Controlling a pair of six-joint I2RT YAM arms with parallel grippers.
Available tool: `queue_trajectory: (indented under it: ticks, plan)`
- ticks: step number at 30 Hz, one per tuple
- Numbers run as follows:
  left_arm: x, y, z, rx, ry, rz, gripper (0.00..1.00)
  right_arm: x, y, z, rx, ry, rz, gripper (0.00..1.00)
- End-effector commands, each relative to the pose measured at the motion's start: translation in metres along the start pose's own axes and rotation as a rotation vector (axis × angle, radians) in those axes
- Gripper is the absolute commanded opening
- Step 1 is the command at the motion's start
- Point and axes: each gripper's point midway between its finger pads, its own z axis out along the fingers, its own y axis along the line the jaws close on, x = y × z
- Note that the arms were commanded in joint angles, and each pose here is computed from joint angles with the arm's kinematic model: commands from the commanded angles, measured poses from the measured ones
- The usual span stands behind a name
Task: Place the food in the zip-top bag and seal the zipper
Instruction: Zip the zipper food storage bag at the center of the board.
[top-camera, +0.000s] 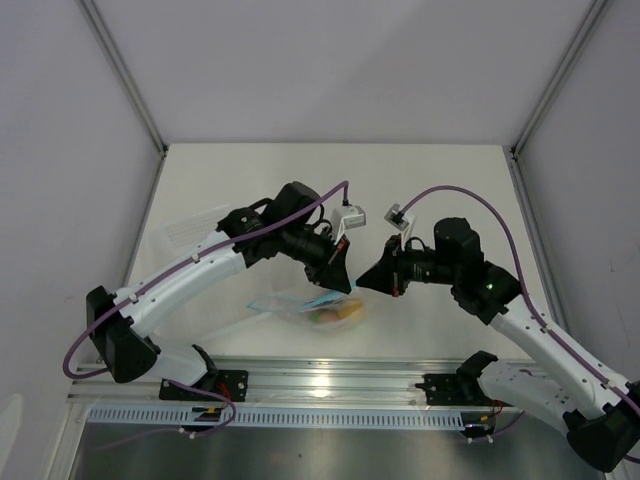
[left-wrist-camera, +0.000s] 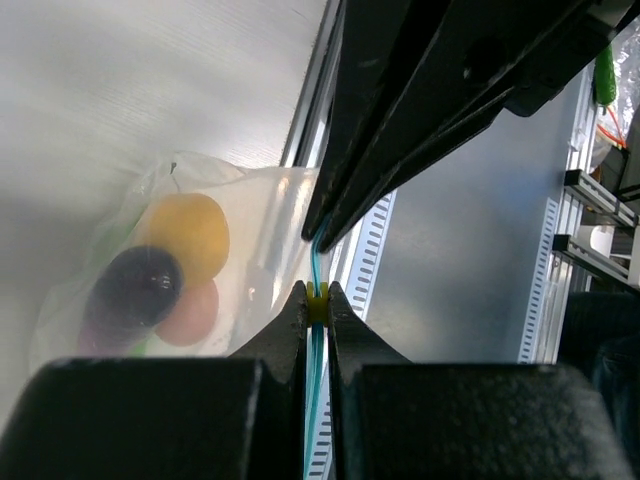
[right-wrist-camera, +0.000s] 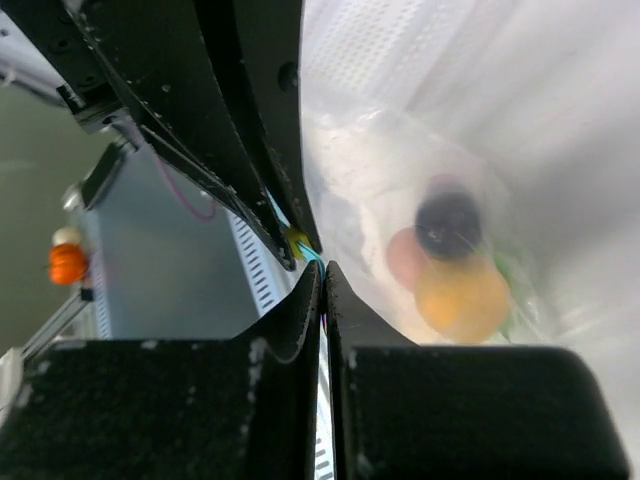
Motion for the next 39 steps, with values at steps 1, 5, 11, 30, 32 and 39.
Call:
queue_trajectory:
  ticks: [1,5,11,30,32,39]
  plan:
    - [-0.005,-0.008,-0.013,-0.005,-0.016,-0.009,0.01,-0.012,-0.035,-0.012,0.226,-0.076,-0.049,0.00]
    - [-0.004,-0.008,-0.017,-0.022,-0.016,-0.020,0.00,-0.014,-0.042,-0.021,0.285,-0.105,-0.063,0.00]
    - [0.004,-0.002,-0.022,-0.068,0.000,-0.042,0.01,-0.013,-0.055,-0.030,0.373,-0.122,-0.063,0.00]
    - [0.034,0.014,-0.060,-0.310,-0.030,-0.102,0.01,-0.027,-0.082,-0.059,0.573,-0.176,-0.059,0.00]
    - [0.038,0.017,-0.064,-0.342,-0.038,-0.107,0.02,-0.027,-0.084,-0.060,0.586,-0.181,-0.056,0.00]
    - [0.053,0.017,-0.068,-0.355,-0.034,-0.123,0.01,-0.028,-0.075,-0.062,0.547,-0.181,-0.061,0.00]
